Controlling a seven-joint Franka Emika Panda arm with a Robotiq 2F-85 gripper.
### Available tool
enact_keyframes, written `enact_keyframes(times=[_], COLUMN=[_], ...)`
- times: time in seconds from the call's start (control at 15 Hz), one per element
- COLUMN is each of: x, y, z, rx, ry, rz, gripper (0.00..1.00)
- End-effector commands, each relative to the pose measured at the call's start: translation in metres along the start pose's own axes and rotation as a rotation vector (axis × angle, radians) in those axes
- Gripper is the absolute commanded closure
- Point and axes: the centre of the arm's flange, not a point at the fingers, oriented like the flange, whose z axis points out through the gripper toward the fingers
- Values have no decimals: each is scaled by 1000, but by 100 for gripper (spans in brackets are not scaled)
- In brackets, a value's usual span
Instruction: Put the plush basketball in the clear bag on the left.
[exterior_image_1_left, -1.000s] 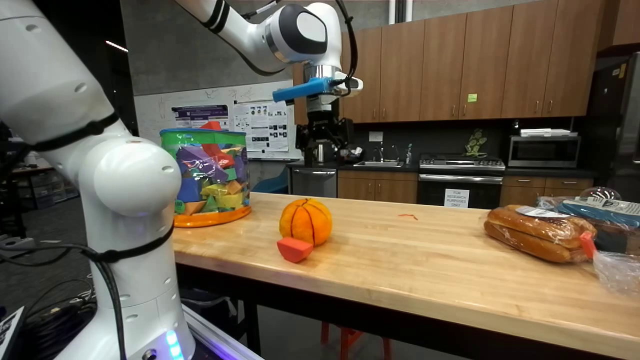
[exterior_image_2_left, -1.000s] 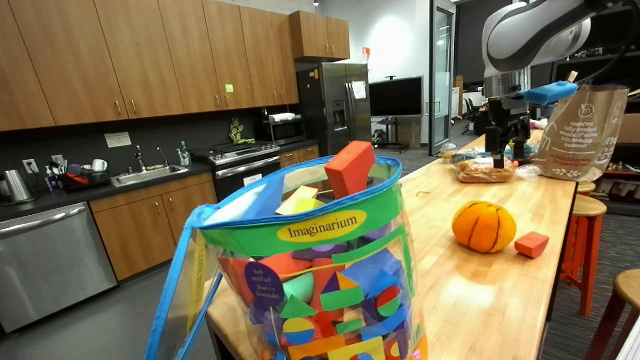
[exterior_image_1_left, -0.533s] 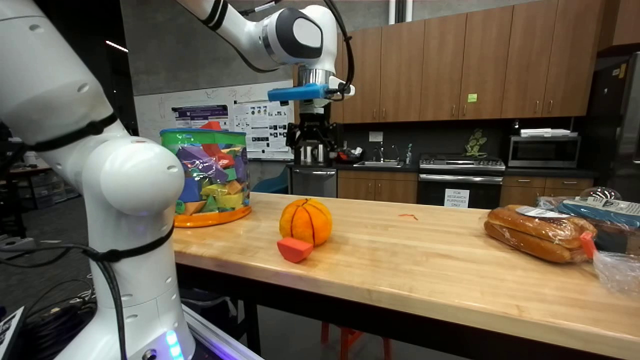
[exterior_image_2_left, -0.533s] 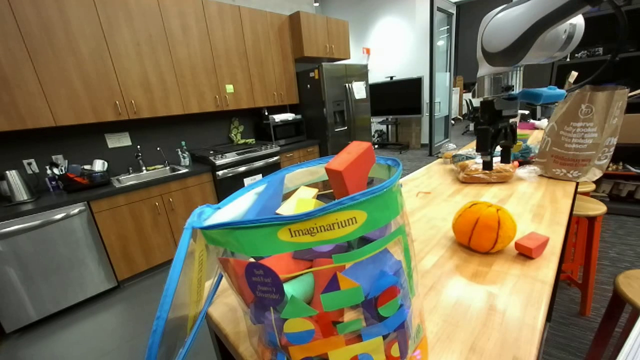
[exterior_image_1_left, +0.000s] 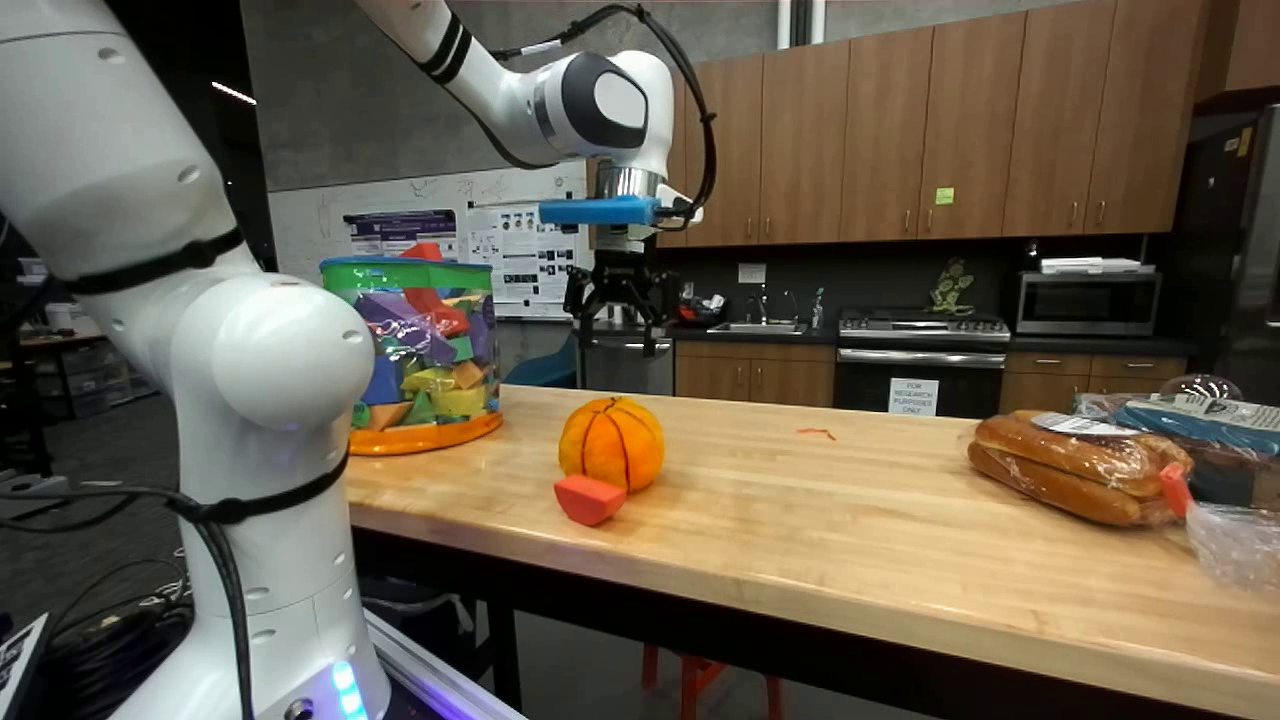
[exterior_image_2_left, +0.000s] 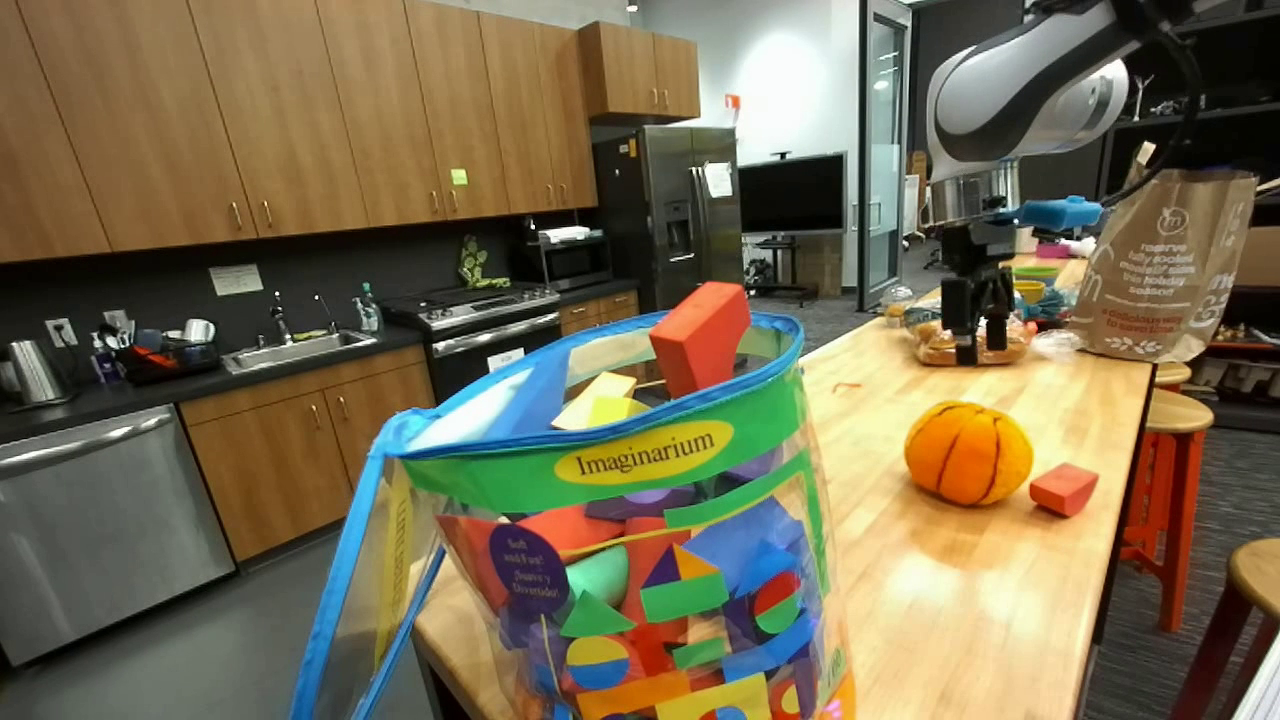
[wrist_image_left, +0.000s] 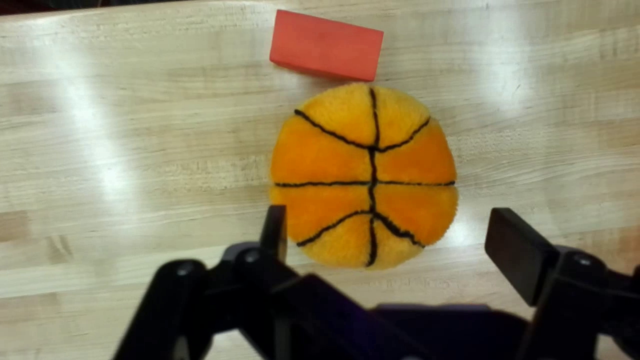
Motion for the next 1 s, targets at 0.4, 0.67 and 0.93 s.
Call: enact_keyframes(times=[0.4, 0.67, 0.93], x=[33, 45, 36], y=[0, -2, -9], z=[14, 28, 47], rx=[-5, -29, -21], ry=[-56, -48, -134], rz=[-6, 46, 16], gripper=[0, 0, 0])
